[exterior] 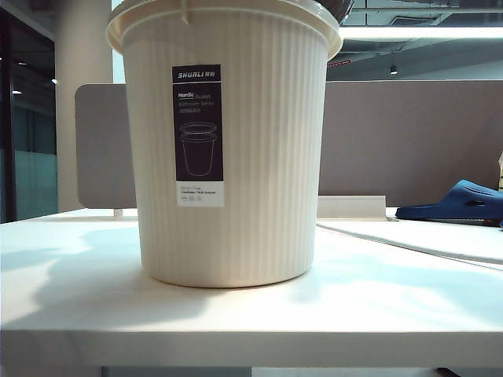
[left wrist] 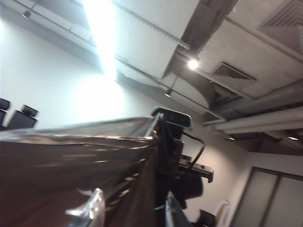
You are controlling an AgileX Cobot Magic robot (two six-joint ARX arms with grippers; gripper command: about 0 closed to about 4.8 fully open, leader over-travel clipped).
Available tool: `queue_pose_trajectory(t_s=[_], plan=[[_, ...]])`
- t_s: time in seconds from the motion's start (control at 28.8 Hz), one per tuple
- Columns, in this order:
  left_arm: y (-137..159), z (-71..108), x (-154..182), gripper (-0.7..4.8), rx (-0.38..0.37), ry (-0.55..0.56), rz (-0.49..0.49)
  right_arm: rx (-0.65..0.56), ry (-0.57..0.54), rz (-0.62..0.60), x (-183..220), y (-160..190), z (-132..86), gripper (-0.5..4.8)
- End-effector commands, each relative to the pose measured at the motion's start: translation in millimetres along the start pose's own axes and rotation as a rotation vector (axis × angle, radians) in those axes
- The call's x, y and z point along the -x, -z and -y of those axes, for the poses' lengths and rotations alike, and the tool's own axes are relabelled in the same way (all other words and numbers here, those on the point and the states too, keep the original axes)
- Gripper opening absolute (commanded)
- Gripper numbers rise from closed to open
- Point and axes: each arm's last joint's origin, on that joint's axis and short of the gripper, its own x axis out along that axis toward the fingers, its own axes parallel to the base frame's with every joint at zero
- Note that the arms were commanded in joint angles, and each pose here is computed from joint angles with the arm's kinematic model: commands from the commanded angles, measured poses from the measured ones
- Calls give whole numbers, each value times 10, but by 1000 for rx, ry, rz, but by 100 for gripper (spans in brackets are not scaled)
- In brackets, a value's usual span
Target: Open the ring lid of the trash can, pull out the black garbage bag inside, and place it on the table.
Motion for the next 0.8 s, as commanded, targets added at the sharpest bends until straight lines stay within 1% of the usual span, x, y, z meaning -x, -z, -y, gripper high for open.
queue_pose_trajectory(t_s=[0.03,0.1,0.21,0.24,0.31,0.35,0.38,0.52,0.69,0.8], plan=[[-81,112,66,167,-53,30,-35,39,18,34,54,-137,-98,-1],[-155,120,153,167,-81,15,-56,52,15,44,55,-170,-131,-1],[-152,124,161,167,-76,20,-84,93,64,59,162,-302,-145,-1],[-159,137,168,167,-80,22,-88,96,61,60,160,-312,-160,-1],[-176,171,181,167,-91,24,-84,85,66,62,168,-321,-148,-1],[-177,173,181,170,-92,25,-84,92,85,65,204,-350,-134,-1],[-175,169,181,186,-89,23,-85,105,102,68,237,-377,-123,-1],[-185,179,196,186,-108,18,-92,119,110,81,253,-412,-148,-1],[-182,181,196,185,-126,23,-101,164,132,113,297,-496,-209,-1],[-176,163,196,185,-117,11,-105,205,164,130,361,-579,-251,-1]])
